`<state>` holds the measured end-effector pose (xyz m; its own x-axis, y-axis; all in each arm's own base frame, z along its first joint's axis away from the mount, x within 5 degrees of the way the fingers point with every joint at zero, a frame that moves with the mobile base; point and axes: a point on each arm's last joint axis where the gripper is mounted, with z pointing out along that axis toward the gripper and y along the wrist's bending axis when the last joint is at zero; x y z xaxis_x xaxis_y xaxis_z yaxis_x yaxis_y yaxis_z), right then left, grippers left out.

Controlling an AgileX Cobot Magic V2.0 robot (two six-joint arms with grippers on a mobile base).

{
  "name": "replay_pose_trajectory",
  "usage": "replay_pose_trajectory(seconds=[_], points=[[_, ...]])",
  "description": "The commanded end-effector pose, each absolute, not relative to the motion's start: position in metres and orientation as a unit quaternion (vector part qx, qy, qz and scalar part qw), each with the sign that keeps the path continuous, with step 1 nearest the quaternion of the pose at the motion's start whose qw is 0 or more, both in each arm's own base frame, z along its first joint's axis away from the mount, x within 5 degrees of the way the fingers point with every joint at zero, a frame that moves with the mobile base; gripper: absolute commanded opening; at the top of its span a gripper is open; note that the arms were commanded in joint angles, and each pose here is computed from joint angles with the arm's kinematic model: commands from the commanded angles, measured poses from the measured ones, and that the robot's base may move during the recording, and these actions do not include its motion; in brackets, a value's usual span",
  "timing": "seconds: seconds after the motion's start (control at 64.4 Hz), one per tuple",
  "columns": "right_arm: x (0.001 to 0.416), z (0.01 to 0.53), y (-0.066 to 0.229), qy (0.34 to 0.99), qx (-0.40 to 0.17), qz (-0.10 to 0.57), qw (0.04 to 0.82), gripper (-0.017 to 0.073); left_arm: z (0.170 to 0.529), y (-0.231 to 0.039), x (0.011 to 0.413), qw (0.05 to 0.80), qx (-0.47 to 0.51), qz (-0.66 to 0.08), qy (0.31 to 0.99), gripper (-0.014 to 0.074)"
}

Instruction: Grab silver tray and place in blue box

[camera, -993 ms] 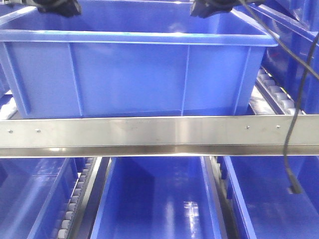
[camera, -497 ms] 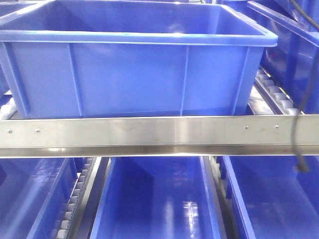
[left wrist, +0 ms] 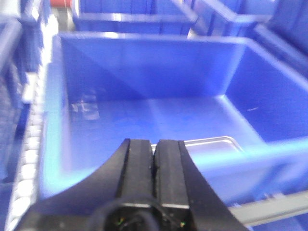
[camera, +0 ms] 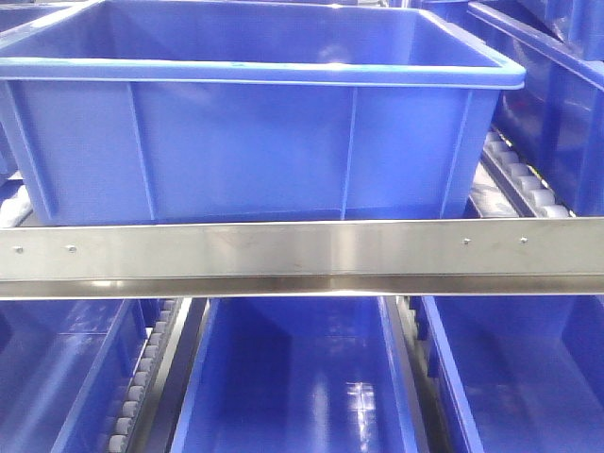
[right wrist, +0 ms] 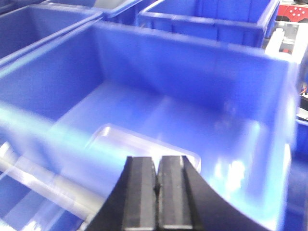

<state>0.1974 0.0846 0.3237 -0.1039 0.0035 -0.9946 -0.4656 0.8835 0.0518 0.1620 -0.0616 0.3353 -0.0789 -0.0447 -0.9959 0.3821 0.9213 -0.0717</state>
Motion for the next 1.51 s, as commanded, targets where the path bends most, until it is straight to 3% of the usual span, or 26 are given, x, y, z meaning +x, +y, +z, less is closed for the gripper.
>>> replay_pose_trajectory(seconds=[0.0, 0.202, 0.403, 0.916, 1.117, 1.179, 1.319, 1.412, 1.49], points=[[0.168, 0.335, 0.078, 0.67, -0.172, 0.202, 0.694, 0.005, 0.345, -0.056, 0.134, 0.711, 0.124, -0.184, 0.667, -0.0102], [0.112, 0.308, 0.056, 0.648, -0.166, 0.197, 0.717, 0.005, 0.323, -0.039, 0.083, 0.751, 0.122, -0.19, 0.621, -0.0104], [0.083, 0.295, 0.047, 0.615, -0.164, 0.201, 0.744, 0.005, 0.308, -0.031, 0.061, 0.771, 0.12, -0.193, 0.595, -0.0104], [0.079, 0.295, 0.045, 0.608, -0.164, 0.202, 0.75, 0.005, 0.305, -0.032, 0.06, 0.771, 0.121, -0.194, 0.594, -0.0104], [0.082, 0.276, 0.044, 0.638, -0.148, 0.2, 0.729, 0.005, 0.305, -0.032, 0.06, 0.771, 0.121, -0.194, 0.594, -0.0104], [0.084, 0.267, 0.039, 0.646, -0.122, 0.186, 0.73, 0.005, 0.305, -0.032, 0.06, 0.771, 0.121, -0.194, 0.594, -0.0104], [0.08, 0.247, 0.022, 0.629, -0.112, 0.064, 0.767, 0.005, 0.305, -0.032, 0.06, 0.771, 0.121, -0.194, 0.594, -0.0104], [0.073, 0.231, 0.011, 0.631, -0.046, 0.056, 0.772, 0.005, 0.305, -0.032, 0.06, 0.771, 0.121, -0.194, 0.594, -0.0104], [0.066, 0.224, 0.006, 0.621, -0.027, 0.034, 0.783, 0.005, 0.305, -0.032, 0.06, 0.771, 0.121, -0.194, 0.594, -0.0104]])
